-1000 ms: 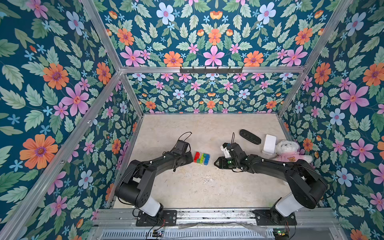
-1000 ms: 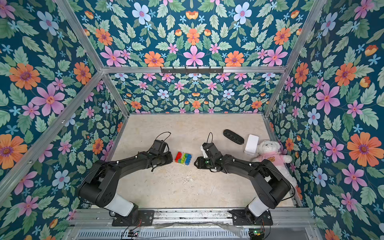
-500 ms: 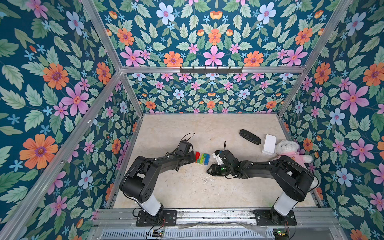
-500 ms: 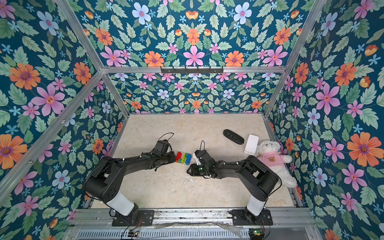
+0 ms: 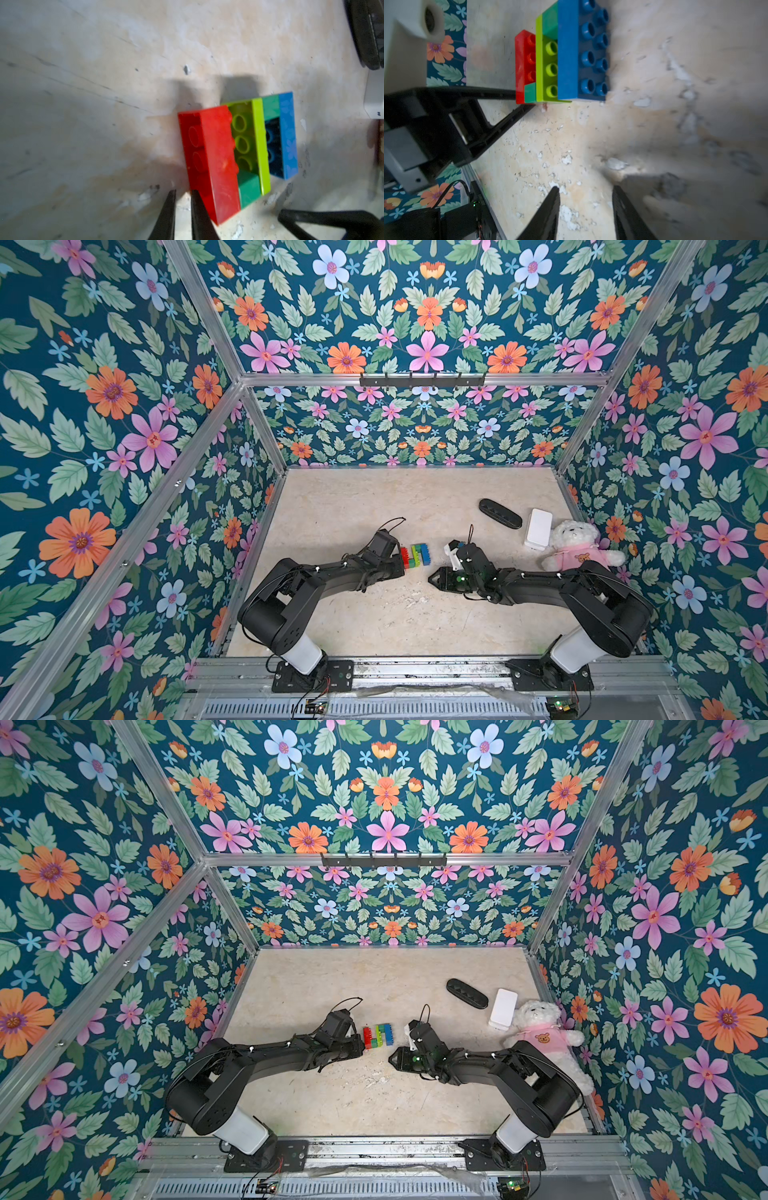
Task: Assemble the number 5 with lego
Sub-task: Adjust the lego brick at the center of the board.
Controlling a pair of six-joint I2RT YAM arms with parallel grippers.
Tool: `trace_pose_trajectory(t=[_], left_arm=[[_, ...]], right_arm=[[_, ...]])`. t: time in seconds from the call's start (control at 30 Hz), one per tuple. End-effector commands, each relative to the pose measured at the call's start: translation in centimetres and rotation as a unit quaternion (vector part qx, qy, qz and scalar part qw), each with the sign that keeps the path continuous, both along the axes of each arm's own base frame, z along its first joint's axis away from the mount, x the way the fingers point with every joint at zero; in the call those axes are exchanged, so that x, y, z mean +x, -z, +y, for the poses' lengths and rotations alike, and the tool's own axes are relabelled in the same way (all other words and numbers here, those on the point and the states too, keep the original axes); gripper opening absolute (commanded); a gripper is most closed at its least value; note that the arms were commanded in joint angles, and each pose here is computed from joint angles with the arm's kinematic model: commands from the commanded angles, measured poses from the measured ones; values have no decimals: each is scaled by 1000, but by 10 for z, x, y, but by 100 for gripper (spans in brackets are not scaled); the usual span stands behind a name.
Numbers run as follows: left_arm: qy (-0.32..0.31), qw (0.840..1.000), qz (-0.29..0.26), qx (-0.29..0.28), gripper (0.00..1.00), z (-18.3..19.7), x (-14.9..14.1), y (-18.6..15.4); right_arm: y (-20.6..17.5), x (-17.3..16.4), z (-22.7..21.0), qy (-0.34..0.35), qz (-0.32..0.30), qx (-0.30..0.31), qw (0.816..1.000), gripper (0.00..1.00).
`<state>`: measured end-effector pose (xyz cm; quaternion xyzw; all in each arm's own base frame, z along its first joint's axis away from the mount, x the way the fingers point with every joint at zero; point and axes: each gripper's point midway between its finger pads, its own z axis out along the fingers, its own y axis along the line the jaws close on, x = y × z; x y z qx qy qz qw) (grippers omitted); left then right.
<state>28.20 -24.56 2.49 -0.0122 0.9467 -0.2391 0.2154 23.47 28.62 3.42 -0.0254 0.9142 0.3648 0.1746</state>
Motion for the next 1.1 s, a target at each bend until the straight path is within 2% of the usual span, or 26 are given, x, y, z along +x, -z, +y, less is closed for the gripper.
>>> trace_pose_trajectory(t=[0.0,0.27,0.83,1.07], left_arm=[[-8,1000,13,-13,18,-9,-9,3],[9,999,17,-26,18,-40,-14,13],[26,995,18,-92,18,-113,1,2],[41,995,17,-93,22,-112,-7,-8]], right_arm=[[-6,6,-13,29,-12,6,999,45],[-9,5,-34,54,-24,0,998,45],[-12,2,-80,119,-43,-7,992,45],[-19,2,-86,121,-53,-13,991,47]])
